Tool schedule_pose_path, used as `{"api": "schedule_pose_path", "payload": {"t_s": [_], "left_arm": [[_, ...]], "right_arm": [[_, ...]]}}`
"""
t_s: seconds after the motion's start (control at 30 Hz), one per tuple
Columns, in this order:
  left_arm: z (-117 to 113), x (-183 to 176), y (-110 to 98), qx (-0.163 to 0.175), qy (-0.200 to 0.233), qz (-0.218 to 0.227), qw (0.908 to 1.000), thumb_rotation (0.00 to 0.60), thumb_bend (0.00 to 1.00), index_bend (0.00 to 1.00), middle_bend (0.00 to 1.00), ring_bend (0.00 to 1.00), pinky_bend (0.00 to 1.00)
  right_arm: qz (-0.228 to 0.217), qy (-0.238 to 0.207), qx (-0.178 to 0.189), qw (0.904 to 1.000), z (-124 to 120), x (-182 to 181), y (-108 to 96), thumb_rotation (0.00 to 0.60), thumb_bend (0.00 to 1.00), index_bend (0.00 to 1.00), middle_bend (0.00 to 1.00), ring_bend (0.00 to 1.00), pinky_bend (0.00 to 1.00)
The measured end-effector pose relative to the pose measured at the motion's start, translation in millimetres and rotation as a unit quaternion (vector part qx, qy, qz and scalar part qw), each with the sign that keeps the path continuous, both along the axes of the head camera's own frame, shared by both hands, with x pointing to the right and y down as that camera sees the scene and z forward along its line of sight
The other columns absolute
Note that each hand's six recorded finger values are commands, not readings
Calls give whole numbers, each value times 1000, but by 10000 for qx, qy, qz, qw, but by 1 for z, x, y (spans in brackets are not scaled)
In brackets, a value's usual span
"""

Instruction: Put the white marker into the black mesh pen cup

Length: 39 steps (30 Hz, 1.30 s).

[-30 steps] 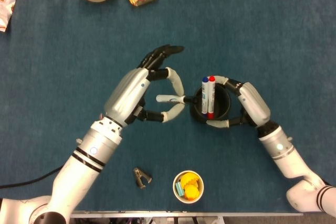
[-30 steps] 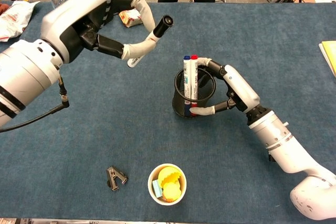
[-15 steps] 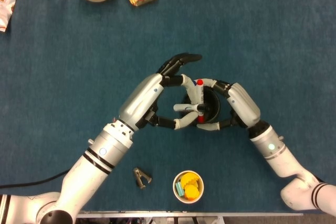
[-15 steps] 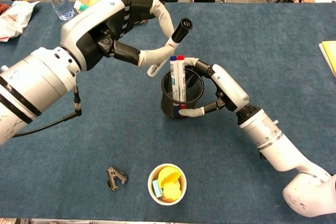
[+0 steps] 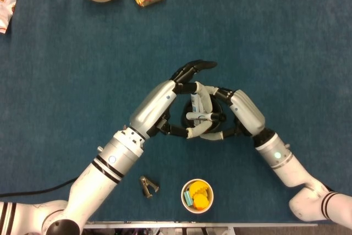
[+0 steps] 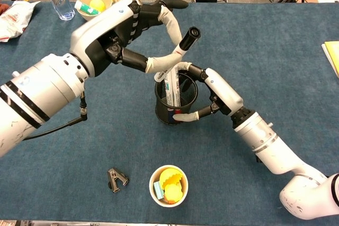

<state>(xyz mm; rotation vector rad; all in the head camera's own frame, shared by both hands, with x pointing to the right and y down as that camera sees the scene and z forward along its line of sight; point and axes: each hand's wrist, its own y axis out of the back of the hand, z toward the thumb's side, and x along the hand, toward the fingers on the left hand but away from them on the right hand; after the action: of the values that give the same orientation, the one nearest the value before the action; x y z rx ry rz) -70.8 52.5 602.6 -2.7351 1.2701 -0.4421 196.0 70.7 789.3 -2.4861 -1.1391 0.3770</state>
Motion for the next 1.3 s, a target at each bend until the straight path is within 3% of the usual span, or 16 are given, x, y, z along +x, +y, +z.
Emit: {"api": "schedule_pose_path", "payload": {"t_s": [0.83, 1.3], "left_arm": [[14, 9, 6, -537, 269, 82, 9982, 600, 361, 609, 110, 0, 15], [22, 8, 6, -263, 411, 3, 9988, 600, 361, 601, 110, 0, 15]], "right_arm": [[-58, -81, -95, 9999, 3, -12, 3, 600, 0, 379, 516, 468, 432], [-95, -78, -116, 9999, 4, -14, 6, 600, 0, 379, 516, 468, 433]]}}
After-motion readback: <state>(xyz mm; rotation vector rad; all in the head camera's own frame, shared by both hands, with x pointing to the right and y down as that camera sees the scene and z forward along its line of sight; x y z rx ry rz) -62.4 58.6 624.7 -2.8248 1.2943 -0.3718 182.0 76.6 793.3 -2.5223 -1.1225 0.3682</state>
